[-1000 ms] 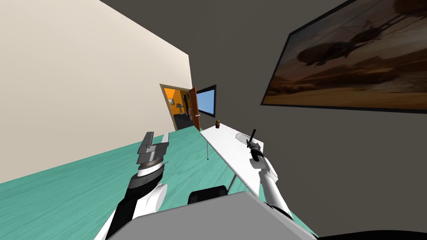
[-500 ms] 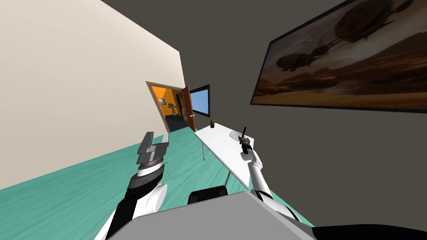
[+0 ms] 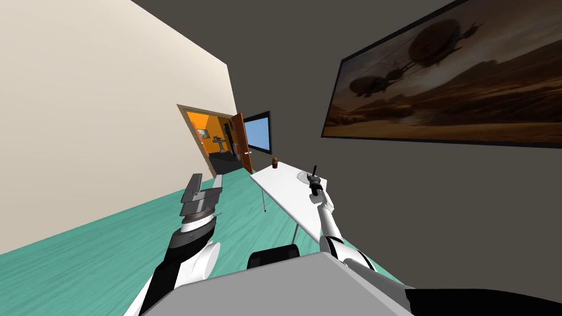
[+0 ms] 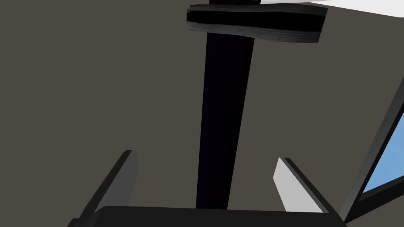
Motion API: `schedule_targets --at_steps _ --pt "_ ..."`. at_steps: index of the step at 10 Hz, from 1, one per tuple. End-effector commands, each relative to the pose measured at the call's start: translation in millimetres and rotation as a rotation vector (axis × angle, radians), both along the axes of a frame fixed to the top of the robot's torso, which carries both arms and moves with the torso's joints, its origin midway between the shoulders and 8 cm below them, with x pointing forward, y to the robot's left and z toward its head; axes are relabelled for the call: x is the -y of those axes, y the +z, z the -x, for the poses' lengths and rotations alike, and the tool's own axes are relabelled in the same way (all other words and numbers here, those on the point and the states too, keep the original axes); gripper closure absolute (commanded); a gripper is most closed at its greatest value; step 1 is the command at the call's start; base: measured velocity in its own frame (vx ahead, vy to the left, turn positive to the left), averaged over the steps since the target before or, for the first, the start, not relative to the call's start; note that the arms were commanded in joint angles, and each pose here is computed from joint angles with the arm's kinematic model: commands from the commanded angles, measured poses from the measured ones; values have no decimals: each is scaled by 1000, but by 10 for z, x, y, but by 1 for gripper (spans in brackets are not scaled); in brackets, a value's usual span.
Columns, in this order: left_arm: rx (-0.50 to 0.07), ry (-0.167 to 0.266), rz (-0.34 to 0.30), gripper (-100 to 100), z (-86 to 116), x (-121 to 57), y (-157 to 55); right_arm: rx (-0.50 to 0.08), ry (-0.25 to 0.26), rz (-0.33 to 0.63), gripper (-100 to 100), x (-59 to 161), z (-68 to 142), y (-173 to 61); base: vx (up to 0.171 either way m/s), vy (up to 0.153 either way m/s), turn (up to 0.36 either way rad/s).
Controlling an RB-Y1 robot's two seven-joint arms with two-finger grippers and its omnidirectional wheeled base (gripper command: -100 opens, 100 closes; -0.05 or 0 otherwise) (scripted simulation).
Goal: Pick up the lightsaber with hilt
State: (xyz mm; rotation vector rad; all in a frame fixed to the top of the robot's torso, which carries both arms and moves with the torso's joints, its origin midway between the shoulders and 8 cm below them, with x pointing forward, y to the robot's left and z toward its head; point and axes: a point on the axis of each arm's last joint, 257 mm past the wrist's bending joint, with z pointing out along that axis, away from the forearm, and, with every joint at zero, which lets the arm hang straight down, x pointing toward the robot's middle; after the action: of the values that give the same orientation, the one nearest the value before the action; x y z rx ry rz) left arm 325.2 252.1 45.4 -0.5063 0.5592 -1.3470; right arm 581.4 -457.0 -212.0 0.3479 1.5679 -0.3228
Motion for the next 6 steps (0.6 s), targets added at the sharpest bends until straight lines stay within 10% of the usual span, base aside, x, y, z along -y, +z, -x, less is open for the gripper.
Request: schedule_targets --at_steps 1,4,5,6 --pt "0 0 0 0 0 0 0 1 56 21 -100 -413 -254 132 -7 -49 -302" --pt "0 0 0 0 0 0 0 6 56 20 -100 -406 -259 167 -6 -26 -62" --pt "0 0 0 0 0 0 0 7 58 21 100 -412 -265 174 0 0 0" --pt "0 0 0 0 0 0 0 7 58 21 100 -411 -264 173 0 0 0"
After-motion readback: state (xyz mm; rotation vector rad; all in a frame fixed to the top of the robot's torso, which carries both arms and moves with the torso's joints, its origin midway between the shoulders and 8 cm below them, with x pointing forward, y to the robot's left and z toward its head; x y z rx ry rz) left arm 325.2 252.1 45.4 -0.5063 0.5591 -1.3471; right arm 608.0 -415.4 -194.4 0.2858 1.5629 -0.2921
